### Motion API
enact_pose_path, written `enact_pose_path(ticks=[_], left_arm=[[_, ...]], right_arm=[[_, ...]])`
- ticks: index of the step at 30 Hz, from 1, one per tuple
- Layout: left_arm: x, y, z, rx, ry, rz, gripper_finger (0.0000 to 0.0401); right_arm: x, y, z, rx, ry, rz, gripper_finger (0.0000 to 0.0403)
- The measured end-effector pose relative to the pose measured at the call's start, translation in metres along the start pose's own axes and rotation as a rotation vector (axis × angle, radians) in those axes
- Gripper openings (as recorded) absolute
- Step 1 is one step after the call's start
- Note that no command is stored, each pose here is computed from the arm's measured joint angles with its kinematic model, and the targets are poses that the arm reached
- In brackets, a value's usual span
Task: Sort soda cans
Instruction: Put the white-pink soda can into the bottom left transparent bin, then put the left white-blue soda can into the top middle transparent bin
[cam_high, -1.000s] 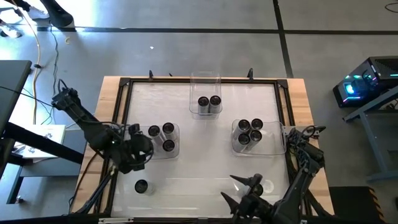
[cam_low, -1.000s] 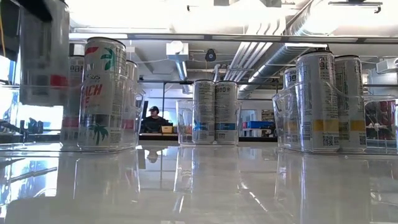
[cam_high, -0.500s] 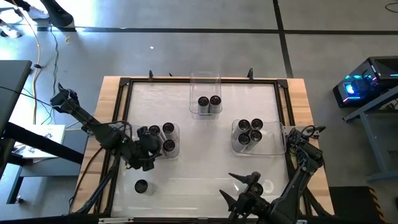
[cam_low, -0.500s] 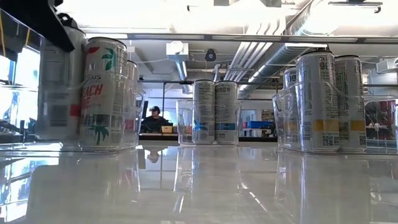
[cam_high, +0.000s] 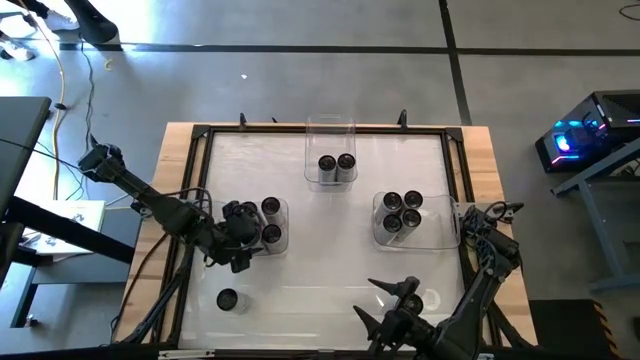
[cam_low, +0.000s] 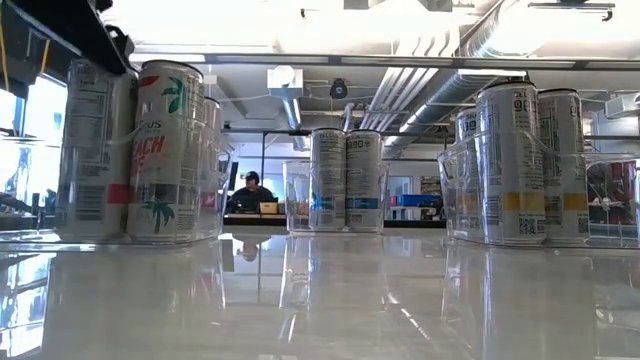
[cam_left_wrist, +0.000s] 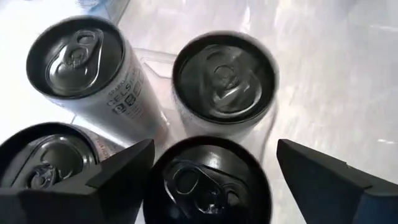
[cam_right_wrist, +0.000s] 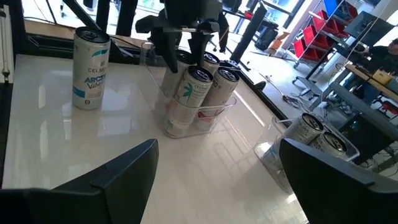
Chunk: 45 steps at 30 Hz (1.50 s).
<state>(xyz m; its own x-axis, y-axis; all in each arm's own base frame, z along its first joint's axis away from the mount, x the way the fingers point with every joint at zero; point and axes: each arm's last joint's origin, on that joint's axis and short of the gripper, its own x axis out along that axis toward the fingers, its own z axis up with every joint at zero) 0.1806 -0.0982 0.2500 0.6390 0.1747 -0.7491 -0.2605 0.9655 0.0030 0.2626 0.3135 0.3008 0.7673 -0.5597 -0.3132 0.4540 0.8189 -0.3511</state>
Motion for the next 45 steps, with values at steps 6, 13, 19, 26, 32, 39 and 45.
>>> enact_pose_path(ticks=[6,13,19,26,32,39,45], left_arm=[[-0.032,-0.002,0.024,-0.024,-0.104,-0.105,0.0334],[-0.075,-0.009,0.048,0.035,-0.224,-0.232,0.0335],[-0.092,-0.017,0.048,0.071,-0.267,-0.272,0.0335],[-0.093,-0.04,0.032,0.095,-0.223,-0.317,0.0335],[-0.114,-0.068,0.005,0.11,-0.182,-0.496,0.0335],[-0.137,-0.086,-0.036,-0.061,-0.104,-0.555,0.0335],[-0.127,-0.106,-0.079,-0.183,0.067,-0.445,0.0335]], right_arm=[[0.01,-0.003,0.006,0.003,-0.08,-0.057,0.033],[0.053,-0.011,0.011,-0.15,0.169,-0.05,0.033],[0.103,-0.006,0.027,-0.254,0.348,0.195,0.033],[0.163,-0.007,0.062,-0.326,0.196,0.542,0.033],[0.211,-0.018,0.087,-0.179,0.005,0.801,0.033],[0.238,0.01,0.083,-0.056,-0.155,0.876,0.033],[0.261,0.042,0.062,0.111,-0.192,0.86,0.033]])
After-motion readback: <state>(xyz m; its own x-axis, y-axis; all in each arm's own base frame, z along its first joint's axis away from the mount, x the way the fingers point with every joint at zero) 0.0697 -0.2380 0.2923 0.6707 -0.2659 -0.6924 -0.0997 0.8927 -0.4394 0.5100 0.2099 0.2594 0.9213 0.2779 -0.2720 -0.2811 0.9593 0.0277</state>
